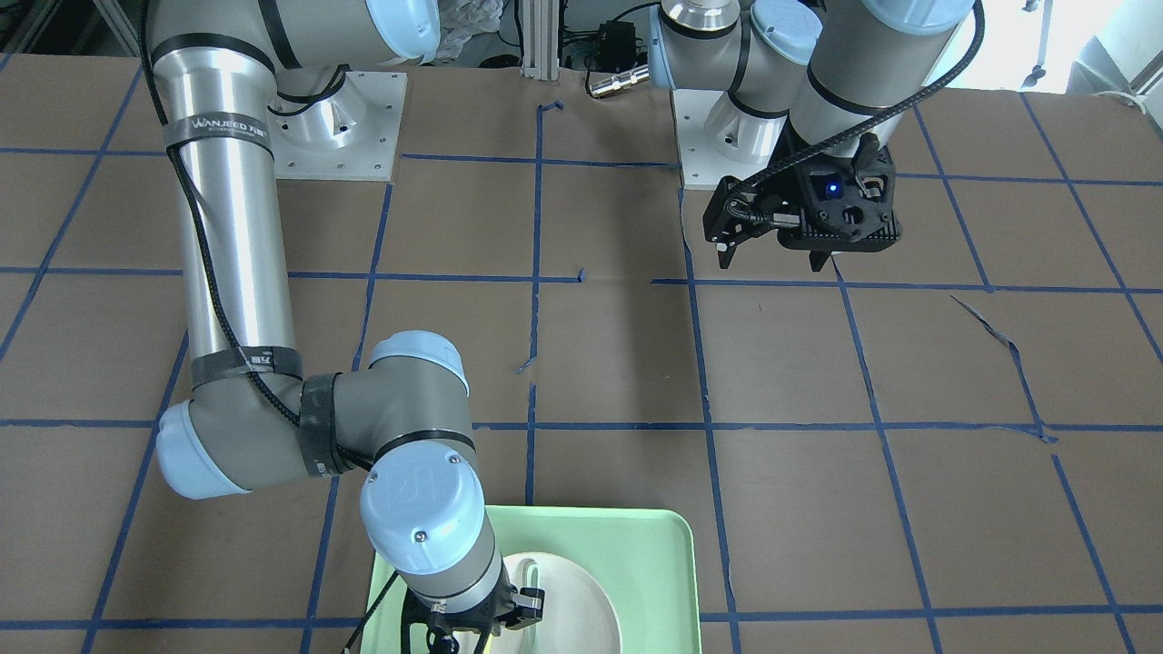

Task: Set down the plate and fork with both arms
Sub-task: 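Move the yellow fork with the right gripper beside the plate on the tray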

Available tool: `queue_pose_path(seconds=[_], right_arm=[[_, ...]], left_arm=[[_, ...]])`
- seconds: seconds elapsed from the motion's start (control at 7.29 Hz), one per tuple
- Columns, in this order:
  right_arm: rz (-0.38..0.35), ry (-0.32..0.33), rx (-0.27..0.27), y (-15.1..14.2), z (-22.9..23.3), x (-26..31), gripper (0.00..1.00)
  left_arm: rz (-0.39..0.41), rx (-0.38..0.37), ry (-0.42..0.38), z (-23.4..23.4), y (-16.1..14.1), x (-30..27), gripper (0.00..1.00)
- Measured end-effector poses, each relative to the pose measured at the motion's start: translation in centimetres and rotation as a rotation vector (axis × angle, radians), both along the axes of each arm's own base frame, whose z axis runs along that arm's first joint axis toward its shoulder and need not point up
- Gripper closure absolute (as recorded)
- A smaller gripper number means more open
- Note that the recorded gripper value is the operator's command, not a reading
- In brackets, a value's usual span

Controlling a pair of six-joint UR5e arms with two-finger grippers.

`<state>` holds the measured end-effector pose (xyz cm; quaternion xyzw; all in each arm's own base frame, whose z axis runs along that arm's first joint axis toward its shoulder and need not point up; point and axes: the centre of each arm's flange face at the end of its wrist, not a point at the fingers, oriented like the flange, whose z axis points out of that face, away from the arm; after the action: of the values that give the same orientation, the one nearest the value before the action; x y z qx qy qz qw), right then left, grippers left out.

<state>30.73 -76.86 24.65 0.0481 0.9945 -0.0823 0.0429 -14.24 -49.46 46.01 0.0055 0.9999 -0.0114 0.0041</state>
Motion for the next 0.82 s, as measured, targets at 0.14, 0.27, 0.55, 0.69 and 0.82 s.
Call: queue_pose_path(seconds=[0.14,0.27,0.55,0.69,0.82], right_arm=[[0.003,0.004,0.017,0.5,0.1,-2.4,0.96],[0.017,-0.001,0.040,1.1,-0.1,-5.3,0.97],[0.052,-0.021,0.051,1.9,-1.3,-8.1,0.99],[0.059,-0.028,0.038,1.7,-2.1,-8.4,0.98],[0.067,-0.033,0.029,1.4,-2.9,-8.4,0.87]], left_arm=[[0.000,0.001,0.001,0.0,0.0,0.0,0.00],[0.001,0.002,0.001,-0.1,0.0,0.0,0.00],[0.001,0.002,0.000,-0.1,0.0,0.0,0.00],[0.001,0.002,-0.001,-0.1,0.0,0.0,0.00],[0.001,0.003,-0.001,-0.1,0.0,0.0,0.00]])
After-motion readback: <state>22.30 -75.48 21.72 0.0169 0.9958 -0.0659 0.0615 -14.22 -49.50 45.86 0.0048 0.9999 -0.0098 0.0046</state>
